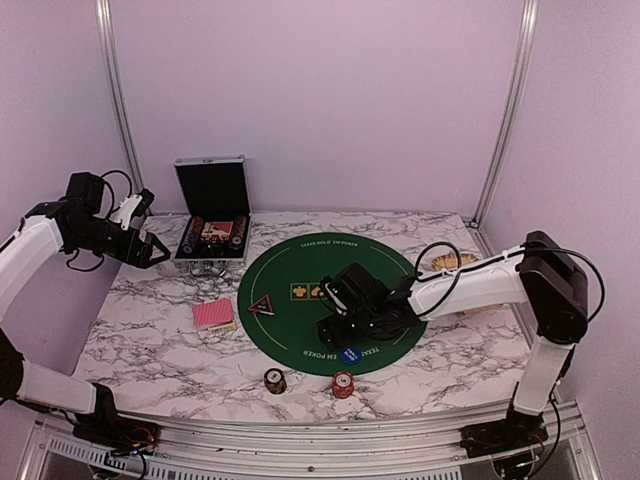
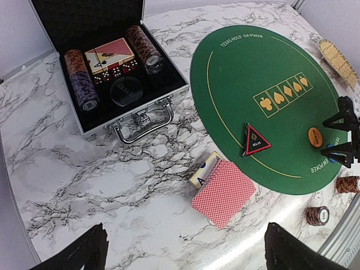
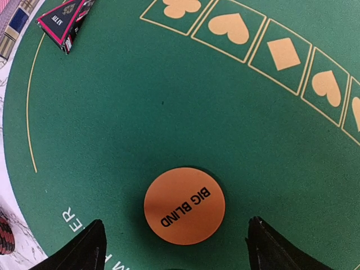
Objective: Distribute texas hold em gaming equipment
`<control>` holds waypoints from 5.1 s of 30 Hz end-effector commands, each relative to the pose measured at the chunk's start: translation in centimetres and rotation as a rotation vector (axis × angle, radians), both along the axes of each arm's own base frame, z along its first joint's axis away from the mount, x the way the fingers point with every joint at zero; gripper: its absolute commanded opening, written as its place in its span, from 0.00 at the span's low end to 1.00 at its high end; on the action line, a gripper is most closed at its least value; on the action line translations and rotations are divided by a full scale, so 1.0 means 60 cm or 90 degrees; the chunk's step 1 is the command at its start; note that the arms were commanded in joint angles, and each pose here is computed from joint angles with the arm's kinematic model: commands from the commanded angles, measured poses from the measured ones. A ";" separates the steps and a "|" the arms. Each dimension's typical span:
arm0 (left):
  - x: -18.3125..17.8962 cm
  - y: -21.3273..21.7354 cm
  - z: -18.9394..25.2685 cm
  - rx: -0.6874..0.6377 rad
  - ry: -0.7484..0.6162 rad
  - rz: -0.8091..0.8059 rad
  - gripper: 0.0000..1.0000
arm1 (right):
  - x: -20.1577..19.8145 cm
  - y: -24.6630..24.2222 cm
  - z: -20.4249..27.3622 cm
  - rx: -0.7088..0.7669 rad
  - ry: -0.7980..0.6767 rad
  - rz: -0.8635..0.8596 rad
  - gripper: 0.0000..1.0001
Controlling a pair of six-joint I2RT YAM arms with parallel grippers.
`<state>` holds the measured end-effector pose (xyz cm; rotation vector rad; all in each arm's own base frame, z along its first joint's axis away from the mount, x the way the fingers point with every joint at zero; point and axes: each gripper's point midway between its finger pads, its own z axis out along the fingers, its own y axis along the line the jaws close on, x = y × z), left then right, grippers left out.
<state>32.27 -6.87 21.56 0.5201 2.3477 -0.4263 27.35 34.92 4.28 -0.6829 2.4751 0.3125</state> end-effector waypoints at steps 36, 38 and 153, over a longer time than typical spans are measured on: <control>-0.022 0.002 0.017 0.015 -0.021 -0.012 0.99 | -0.006 -0.040 -0.044 -0.055 0.018 -0.082 0.59; -0.021 0.002 0.018 0.016 -0.022 -0.012 0.99 | -0.011 -0.042 -0.047 -0.051 0.023 -0.083 0.57; -0.014 0.011 0.051 0.040 -0.040 -0.006 0.99 | -0.082 -0.106 -0.037 -0.165 0.069 0.085 0.55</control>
